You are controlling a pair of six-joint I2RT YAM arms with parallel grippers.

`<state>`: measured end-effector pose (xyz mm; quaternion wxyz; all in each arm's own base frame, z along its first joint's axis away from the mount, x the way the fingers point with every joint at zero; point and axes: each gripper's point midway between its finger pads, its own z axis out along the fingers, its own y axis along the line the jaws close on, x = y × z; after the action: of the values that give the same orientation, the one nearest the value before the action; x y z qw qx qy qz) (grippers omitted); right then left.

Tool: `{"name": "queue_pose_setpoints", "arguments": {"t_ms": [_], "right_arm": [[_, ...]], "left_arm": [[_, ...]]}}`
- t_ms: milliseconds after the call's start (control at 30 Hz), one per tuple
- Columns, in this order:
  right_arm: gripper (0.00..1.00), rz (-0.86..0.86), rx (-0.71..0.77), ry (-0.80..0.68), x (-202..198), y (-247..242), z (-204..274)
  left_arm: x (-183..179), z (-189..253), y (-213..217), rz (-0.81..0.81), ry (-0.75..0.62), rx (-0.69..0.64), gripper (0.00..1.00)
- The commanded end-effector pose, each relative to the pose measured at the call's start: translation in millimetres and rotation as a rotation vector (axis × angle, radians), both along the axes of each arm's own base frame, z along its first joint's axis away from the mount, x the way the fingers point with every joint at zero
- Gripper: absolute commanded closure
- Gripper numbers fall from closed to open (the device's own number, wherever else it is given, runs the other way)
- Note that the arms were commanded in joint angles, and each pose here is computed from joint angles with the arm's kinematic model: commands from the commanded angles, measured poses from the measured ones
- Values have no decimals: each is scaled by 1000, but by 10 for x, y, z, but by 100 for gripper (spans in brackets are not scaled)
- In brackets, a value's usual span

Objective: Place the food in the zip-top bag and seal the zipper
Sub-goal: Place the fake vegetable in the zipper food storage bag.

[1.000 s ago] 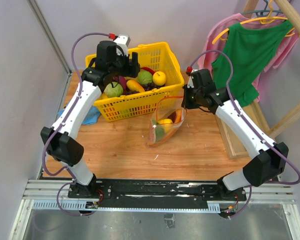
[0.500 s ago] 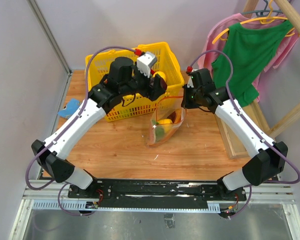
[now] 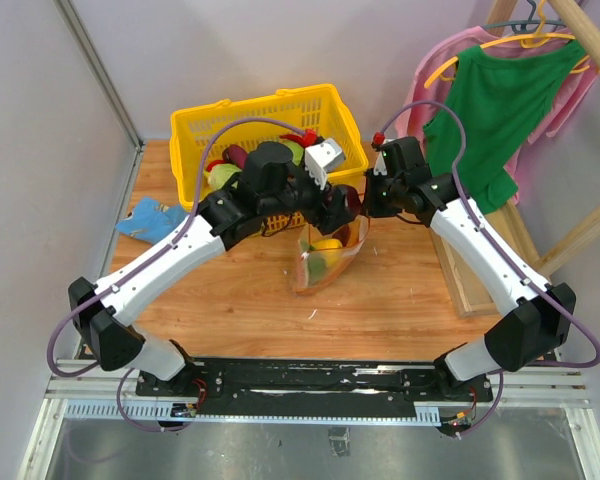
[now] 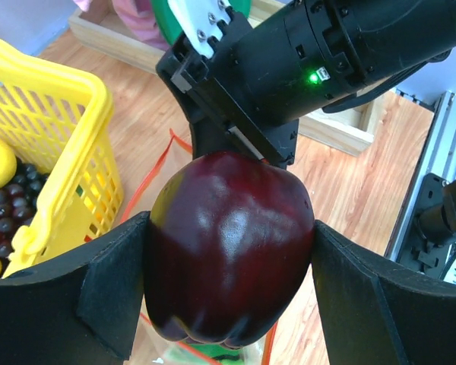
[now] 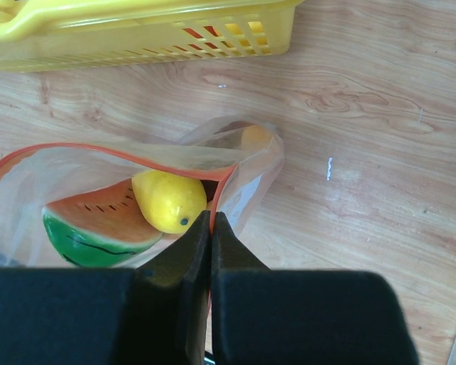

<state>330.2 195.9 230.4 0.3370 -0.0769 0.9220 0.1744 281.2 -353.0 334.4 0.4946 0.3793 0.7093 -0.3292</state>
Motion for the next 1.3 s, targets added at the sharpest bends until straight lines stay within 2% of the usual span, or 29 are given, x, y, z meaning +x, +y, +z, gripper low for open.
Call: {"name": "queue_pose_setpoints", "arguments": {"t_ms": [0, 200, 367, 667, 1067, 1267], "right_arm": [[98, -10, 40, -26, -1, -22, 154], [98, 0, 51, -25, -15, -1, 155], [98, 7, 56, -25, -22, 10, 152], [97, 20, 61, -27, -19, 32, 155], [95, 30, 66, -19, -6, 62, 129], [95, 31, 62, -18, 4, 62, 122]], "left_arm": [[21, -201, -148, -5, -6, 24, 63], [117, -495, -154, 52, 17, 78, 57], [252, -662, -102, 123, 15, 126, 47], [381, -887, -111, 178, 22, 157, 21], [431, -921, -121, 207, 28, 152, 6], [353, -762, -98, 197, 47, 131, 4]]}}
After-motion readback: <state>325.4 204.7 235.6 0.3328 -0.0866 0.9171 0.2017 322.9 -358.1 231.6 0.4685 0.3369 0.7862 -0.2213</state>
